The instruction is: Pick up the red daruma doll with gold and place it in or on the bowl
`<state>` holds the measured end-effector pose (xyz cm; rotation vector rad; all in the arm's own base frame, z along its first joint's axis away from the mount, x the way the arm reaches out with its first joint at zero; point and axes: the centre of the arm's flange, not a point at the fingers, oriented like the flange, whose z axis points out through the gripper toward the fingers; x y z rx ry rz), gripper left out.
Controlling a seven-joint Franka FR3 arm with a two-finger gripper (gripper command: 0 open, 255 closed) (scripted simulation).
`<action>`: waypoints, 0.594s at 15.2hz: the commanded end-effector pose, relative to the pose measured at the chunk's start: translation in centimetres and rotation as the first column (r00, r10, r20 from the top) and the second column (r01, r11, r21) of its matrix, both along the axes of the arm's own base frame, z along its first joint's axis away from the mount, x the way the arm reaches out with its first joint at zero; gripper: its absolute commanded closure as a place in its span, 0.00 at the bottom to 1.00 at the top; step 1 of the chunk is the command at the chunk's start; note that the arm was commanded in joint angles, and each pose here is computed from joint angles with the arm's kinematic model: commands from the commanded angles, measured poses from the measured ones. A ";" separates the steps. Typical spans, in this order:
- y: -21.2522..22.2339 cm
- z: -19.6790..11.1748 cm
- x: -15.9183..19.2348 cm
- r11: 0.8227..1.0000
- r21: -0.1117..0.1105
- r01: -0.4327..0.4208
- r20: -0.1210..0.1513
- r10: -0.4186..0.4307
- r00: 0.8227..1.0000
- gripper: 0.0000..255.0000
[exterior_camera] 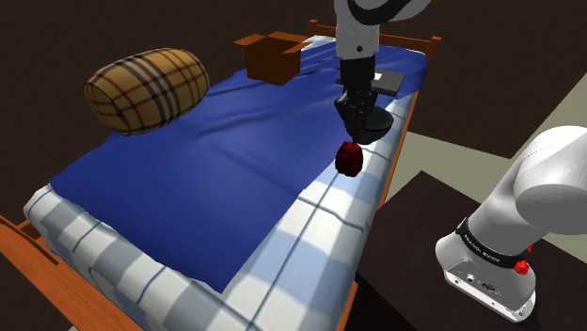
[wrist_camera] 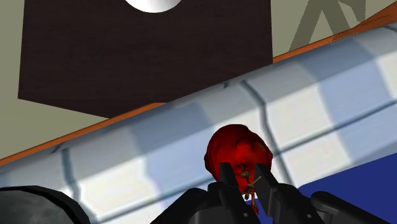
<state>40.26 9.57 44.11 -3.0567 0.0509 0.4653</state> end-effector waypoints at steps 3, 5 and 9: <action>0.0 2.2 0.0 1.000 0.000 0.000 0.000 0.000 1.000 1.00; 0.0 3.2 0.0 1.000 0.000 0.000 0.000 0.000 1.000 1.00; 0.0 5.3 0.0 1.000 0.000 0.000 0.000 0.000 1.000 1.00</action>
